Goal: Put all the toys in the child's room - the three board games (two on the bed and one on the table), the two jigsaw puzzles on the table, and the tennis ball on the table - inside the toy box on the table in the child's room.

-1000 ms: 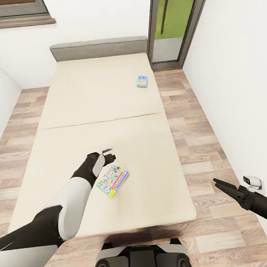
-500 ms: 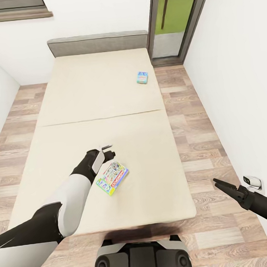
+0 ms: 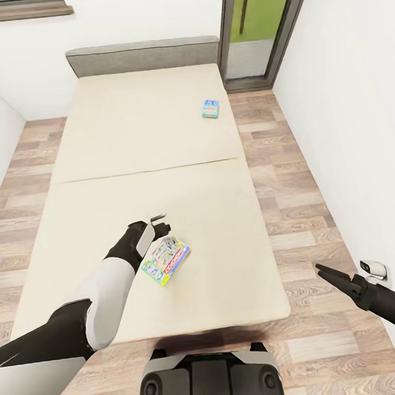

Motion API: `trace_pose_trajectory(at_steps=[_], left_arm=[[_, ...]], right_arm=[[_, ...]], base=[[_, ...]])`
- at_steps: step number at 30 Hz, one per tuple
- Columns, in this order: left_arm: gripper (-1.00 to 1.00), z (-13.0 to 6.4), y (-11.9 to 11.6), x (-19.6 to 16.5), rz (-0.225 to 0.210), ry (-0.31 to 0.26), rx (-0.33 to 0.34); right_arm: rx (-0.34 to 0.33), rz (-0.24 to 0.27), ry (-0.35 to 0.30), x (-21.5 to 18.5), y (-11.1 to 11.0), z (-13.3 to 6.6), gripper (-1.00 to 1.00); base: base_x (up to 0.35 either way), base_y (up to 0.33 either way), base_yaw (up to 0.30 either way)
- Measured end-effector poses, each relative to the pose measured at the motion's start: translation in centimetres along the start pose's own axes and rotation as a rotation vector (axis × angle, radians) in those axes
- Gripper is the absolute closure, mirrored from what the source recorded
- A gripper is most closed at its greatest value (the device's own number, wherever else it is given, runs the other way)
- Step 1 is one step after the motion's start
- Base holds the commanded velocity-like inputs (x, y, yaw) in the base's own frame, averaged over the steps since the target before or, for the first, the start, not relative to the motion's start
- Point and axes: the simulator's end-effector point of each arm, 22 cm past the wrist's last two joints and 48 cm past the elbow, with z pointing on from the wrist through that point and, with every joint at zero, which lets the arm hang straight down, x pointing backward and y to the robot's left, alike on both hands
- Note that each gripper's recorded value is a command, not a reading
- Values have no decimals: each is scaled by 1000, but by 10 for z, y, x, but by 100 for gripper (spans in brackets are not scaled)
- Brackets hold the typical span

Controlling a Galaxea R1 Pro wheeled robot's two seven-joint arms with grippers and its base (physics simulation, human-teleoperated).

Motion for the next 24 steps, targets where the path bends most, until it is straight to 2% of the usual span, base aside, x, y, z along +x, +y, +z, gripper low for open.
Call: trace_pose_trajectory(at_steps=[7,15,24], left_arm=[[-100,6,2,4,-2,2,-3],[-100,12,4,-2,-17,-46,-7],[-100,20,7,0,-23,-59,-11]], right_arm=[[6,8,5,3,-4,0,-100],[13,17,11,7,-9,1,-100],[19,27,17,11,-15,1,-100]], base=[[0,0,0],[0,0,0],[0,0,0]])
